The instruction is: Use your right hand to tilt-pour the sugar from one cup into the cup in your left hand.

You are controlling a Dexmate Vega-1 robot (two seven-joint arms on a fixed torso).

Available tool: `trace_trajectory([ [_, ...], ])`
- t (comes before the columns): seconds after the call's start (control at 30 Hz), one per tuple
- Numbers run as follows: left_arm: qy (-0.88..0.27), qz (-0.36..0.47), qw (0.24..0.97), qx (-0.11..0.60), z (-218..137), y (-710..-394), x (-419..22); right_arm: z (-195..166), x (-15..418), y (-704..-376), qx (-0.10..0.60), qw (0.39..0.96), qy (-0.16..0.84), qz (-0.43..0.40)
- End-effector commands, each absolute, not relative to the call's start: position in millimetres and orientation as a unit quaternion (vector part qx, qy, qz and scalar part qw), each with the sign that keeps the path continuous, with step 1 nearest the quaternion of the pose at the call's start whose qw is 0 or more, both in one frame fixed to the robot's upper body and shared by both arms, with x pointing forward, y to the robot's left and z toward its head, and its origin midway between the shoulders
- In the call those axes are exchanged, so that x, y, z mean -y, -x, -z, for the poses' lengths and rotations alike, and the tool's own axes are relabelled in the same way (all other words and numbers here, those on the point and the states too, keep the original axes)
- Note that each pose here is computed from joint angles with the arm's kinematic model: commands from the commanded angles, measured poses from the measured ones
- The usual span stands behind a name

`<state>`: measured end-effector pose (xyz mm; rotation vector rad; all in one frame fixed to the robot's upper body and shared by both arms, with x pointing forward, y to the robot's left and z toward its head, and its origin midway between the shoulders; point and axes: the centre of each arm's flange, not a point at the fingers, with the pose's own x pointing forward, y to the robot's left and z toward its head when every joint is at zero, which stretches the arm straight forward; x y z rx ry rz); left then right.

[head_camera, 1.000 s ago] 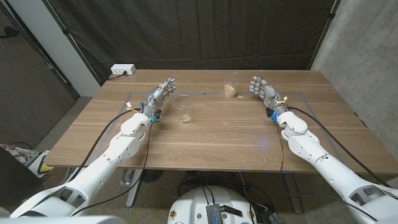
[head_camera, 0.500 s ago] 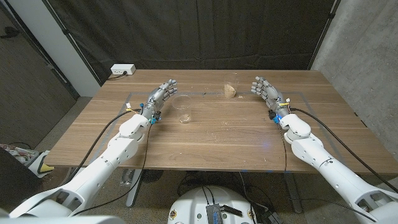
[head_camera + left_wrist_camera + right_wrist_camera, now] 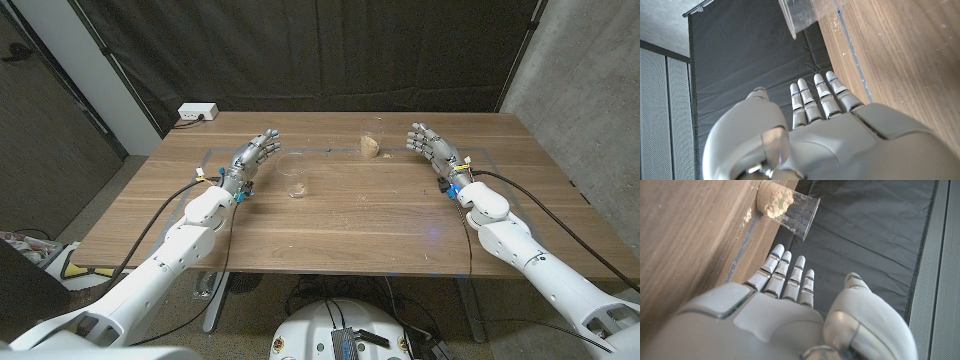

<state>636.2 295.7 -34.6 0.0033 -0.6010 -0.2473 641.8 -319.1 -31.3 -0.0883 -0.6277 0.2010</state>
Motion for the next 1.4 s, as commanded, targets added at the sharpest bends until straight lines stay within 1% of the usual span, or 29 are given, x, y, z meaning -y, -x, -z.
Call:
trace_trajectory([
  [0.03, -0.024, 0.123, 0.947, 0.297, 36.7, -627.6, -302.9, 34.8, 332.1, -649.0, 0.313, 0.936, 0.110, -0.119],
  [0.3, -0.028, 0.126, 0.945, 0.302, 35.6, -626.8, -300.3, 34.0, 345.3, -650.0, 0.311, 0.932, 0.147, -0.115],
  [0.47, -0.034, 0.128, 0.945, 0.300, 34.2, -625.6, -300.5, 27.1, 350.1, -651.9, 0.316, 0.925, 0.180, -0.112],
  [0.77, -0.044, 0.121, 0.945, 0.300, 30.4, -623.0, -300.8, 19.6, 355.0, -665.4, 0.311, 0.916, 0.222, -0.121],
  [1.1, -0.053, 0.118, 0.946, 0.297, 26.7, -624.1, -297.7, 10.9, 371.8, -677.2, 0.311, 0.907, 0.267, -0.100],
  [1.4, -0.059, 0.120, 0.947, 0.293, 25.9, -626.6, -291.9, 6.6, 384.0, -681.5, 0.301, 0.895, 0.318, -0.085],
])
